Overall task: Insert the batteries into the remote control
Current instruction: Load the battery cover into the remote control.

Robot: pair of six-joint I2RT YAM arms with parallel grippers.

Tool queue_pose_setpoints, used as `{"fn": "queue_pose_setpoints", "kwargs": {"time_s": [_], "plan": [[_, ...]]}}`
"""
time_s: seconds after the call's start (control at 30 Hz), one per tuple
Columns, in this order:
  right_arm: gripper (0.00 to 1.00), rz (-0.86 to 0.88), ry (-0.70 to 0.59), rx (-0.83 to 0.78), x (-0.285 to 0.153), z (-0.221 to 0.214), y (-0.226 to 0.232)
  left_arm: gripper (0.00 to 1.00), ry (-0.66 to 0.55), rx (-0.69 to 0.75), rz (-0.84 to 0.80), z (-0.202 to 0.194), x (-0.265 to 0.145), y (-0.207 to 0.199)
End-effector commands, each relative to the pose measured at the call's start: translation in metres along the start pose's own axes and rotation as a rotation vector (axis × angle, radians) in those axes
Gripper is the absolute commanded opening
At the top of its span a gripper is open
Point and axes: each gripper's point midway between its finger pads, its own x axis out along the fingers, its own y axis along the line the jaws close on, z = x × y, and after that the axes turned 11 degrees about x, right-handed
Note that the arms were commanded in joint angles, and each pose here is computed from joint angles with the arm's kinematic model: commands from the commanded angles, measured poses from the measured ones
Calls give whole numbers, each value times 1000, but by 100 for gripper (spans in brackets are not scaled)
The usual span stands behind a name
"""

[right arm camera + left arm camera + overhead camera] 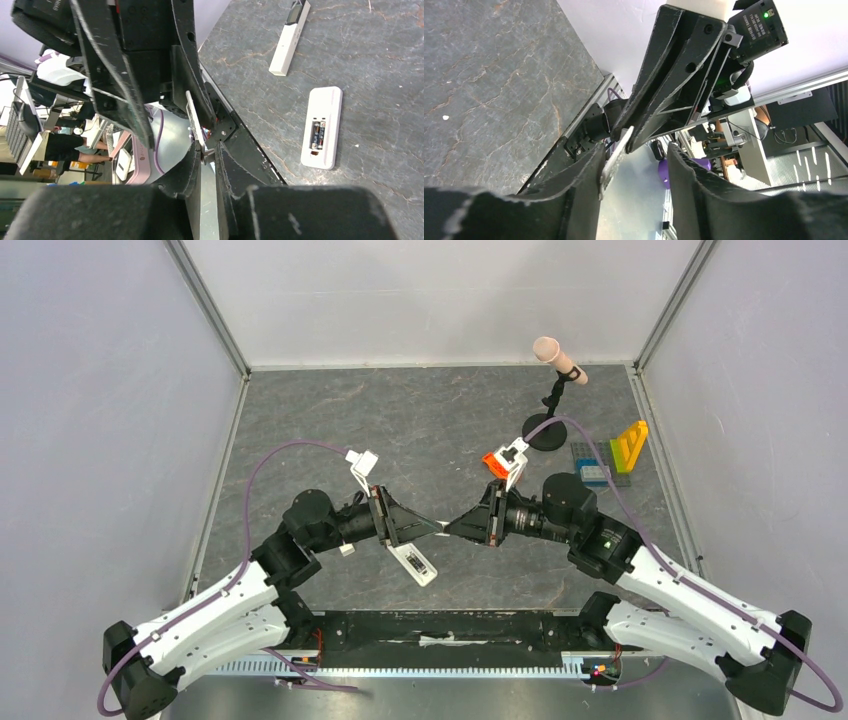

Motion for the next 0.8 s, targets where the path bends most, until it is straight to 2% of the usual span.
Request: {"fn": "queue_pose_setpoints", "kwargs": {"time_s": [0.0,0.07,0.17,0.33,0.4,0.57,0.77], "plan": [[0,-1,-30,39,0,-2,-7,61,-48,35,-2,9,-1,-1],[0,-10,-43,59,0,-3,-11,68,-52,34,24,8,-2,5],[0,-40,-54,89,0,-6,-23,69,-39,56,163,1,-9,32],[0,-129,-6,107,5,-31,-64,71,-72,62,786,2,-73,127],[0,-146,33,90,10,-47,-79,71,-114,61,899,7,-92,140],[0,-267,145,0,25,-93,-116,71,-177,40,1040,3,-109,169],[0,-331,248,-89,45,-133,-135,71,-115,14,1125,-22,-106,202]]}}
